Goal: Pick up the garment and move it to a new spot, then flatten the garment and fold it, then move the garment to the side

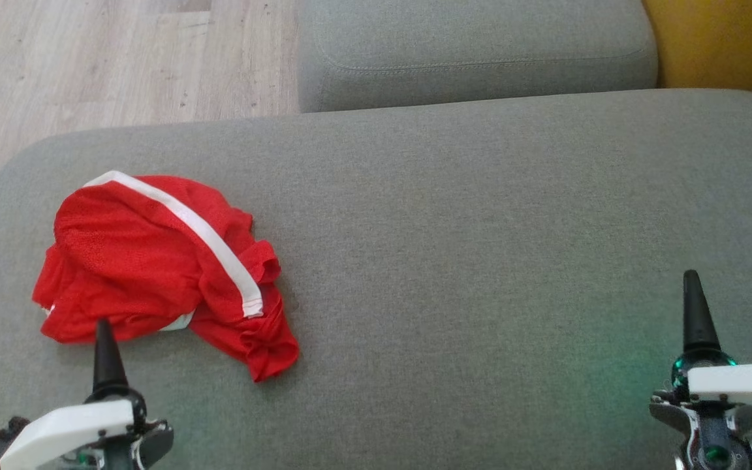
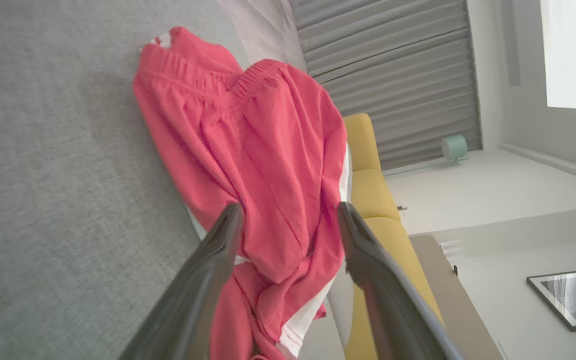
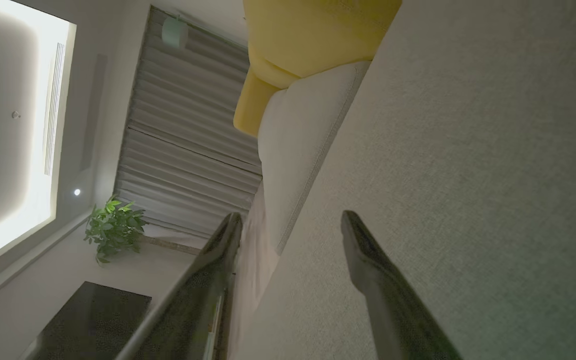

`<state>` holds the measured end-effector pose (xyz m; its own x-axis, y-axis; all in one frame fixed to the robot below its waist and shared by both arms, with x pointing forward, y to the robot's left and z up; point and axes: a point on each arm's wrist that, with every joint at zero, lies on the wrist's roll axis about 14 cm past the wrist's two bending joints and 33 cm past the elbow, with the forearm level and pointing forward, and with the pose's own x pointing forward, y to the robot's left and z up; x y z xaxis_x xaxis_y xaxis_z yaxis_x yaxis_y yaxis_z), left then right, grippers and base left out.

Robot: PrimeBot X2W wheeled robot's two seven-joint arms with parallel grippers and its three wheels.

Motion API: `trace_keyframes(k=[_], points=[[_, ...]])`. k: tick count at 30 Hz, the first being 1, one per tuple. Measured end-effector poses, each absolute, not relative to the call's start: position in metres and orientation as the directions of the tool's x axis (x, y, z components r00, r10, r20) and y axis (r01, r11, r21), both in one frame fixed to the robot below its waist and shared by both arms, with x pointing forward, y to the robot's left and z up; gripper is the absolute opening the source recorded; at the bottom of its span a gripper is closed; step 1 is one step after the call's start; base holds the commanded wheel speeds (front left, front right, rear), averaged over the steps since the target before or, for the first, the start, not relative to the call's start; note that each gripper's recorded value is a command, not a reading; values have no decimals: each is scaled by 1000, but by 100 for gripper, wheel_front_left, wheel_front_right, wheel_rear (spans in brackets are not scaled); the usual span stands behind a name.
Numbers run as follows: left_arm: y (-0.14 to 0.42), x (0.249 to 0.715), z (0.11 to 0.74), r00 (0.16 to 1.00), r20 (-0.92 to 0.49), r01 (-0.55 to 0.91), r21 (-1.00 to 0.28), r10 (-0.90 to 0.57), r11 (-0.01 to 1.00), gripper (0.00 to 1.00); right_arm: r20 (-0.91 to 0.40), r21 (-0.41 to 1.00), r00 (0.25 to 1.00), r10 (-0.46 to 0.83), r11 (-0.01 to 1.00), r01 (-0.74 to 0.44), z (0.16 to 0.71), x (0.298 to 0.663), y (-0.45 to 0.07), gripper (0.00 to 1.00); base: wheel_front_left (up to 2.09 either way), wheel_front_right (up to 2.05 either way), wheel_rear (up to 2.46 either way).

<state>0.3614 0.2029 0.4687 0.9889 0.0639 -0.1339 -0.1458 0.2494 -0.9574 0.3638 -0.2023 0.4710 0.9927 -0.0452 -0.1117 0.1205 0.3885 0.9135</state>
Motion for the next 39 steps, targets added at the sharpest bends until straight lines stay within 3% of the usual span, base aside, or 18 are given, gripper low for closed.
trace_keyframes(k=[19, 39], points=[[155, 371, 494, 996, -63, -9, -776, -63, 631, 100, -36, 715, 999, -9, 698, 32, 493, 369, -190, 100, 0, 0, 0], [116, 372, 501, 983, -40, 139, -493, -182, 859, 100, 3, 471, 999, 47, 881, -43, 502, 372, -174, 100, 0, 0, 0]])
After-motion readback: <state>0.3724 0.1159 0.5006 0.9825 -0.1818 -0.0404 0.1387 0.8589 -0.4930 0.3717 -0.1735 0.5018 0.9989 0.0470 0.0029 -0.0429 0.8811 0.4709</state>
